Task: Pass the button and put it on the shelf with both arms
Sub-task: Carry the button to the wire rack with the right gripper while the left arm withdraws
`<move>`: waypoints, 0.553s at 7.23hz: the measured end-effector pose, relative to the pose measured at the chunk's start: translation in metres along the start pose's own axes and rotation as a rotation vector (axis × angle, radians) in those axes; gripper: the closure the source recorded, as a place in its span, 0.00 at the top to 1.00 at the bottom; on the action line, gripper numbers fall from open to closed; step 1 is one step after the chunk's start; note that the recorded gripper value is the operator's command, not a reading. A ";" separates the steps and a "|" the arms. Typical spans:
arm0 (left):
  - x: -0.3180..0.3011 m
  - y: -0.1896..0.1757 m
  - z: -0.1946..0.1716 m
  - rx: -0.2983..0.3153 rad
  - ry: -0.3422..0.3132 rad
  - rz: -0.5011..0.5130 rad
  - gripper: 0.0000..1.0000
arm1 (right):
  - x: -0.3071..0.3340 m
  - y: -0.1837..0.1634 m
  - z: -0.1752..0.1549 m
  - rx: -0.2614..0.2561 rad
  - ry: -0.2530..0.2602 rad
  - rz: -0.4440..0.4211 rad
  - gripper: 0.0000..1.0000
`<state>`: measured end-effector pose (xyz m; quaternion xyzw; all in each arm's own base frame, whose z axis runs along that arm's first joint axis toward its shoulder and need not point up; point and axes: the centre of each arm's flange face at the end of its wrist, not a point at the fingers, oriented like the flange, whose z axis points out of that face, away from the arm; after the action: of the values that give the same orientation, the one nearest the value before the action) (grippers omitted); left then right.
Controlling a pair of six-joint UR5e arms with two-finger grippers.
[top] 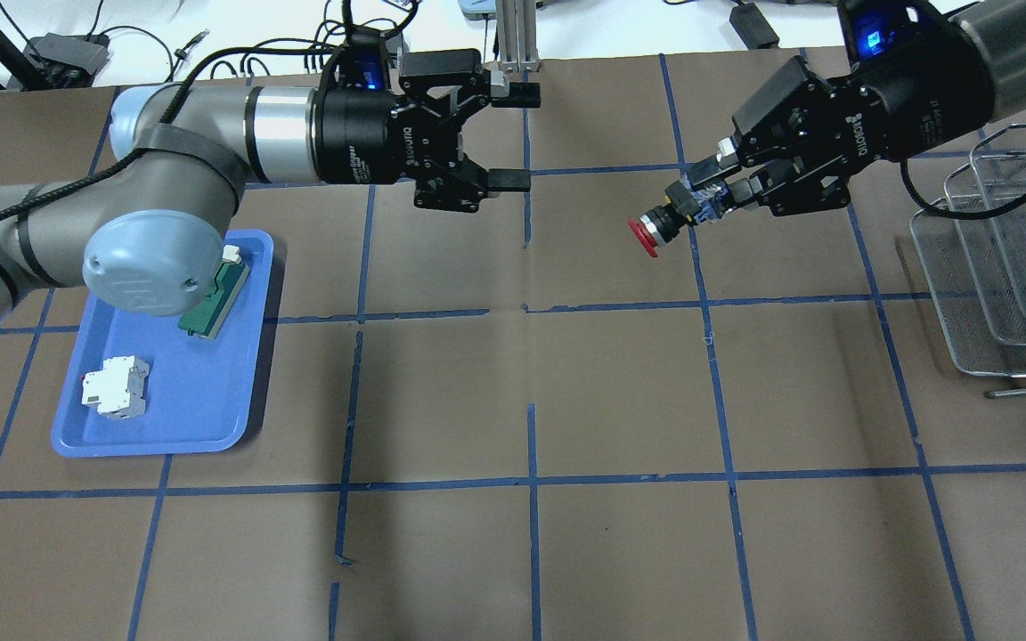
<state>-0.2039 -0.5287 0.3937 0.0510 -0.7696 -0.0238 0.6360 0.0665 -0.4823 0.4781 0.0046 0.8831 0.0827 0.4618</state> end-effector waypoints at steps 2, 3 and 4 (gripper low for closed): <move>-0.018 -0.022 -0.058 0.100 -0.326 0.011 1.00 | 0.003 0.005 -0.048 0.051 0.456 -0.184 0.03; -0.014 -0.030 -0.081 0.133 -0.560 0.034 1.00 | 0.010 0.003 -0.077 0.087 0.712 -0.227 0.00; -0.001 -0.033 -0.102 0.153 -0.794 0.050 1.00 | 0.018 0.001 -0.107 0.134 0.900 -0.226 0.00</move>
<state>-0.1021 -0.5589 0.4082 0.0665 -0.9559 0.0310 0.2842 -0.0314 -0.4946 0.5231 -0.0980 0.9940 -0.0316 0.0379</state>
